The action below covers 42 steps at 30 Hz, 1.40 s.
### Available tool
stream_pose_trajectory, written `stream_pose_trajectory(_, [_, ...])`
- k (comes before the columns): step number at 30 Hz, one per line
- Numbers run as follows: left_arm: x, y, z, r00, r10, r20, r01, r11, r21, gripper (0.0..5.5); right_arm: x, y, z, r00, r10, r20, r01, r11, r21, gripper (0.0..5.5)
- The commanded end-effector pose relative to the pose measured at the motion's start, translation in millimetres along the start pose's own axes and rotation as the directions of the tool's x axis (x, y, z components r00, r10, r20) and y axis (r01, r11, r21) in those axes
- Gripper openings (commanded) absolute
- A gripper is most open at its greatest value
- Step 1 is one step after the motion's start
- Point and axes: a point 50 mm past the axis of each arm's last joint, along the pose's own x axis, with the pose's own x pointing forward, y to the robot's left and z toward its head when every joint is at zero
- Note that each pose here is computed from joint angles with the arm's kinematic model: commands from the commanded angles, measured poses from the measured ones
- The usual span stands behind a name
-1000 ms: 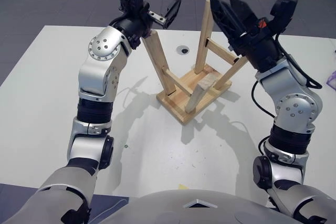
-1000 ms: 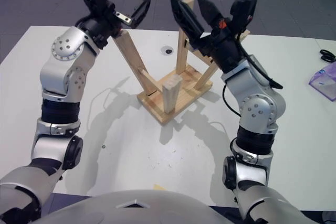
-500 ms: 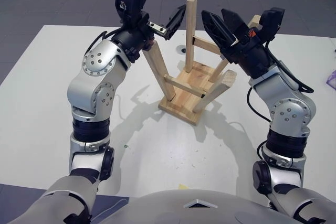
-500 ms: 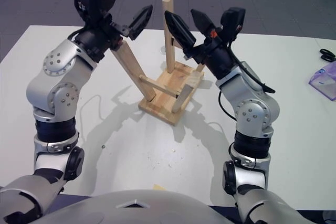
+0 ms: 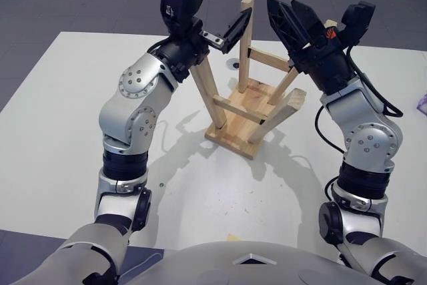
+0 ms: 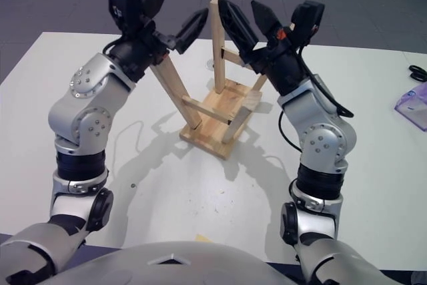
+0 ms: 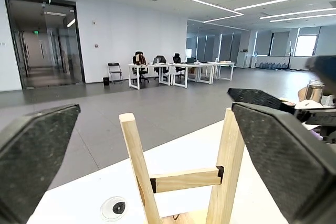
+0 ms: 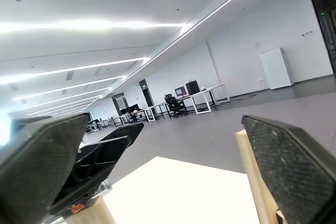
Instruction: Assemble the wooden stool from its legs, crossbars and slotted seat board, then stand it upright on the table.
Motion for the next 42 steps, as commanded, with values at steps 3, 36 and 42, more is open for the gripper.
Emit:
stream_pose_trajectory(3, [-2.9,14.8,-23.4,0.991,0.068,-0.118,-0.083,0.989,-0.125,5.37,-23.4,-19.2,4.4,0.996,-0.052,-0.066,0.043,0.990,-0.133,5.40])
stream_pose_trajectory(36, [-158.6,74.6,-4.6,0.900,0.230,-0.370,-0.194,0.972,0.132,5.37,-191.6,-51.4,-39.0,0.648,0.017,-0.761,0.043,0.997,0.059,5.40])
stream_pose_trajectory(42, [-187.0,32.1,-19.8,0.794,-0.173,-0.583,0.137,0.985,-0.106,5.37,-186.9,-79.9,-23.3,0.646,-0.100,-0.757,0.009,0.992,-0.123,5.40])
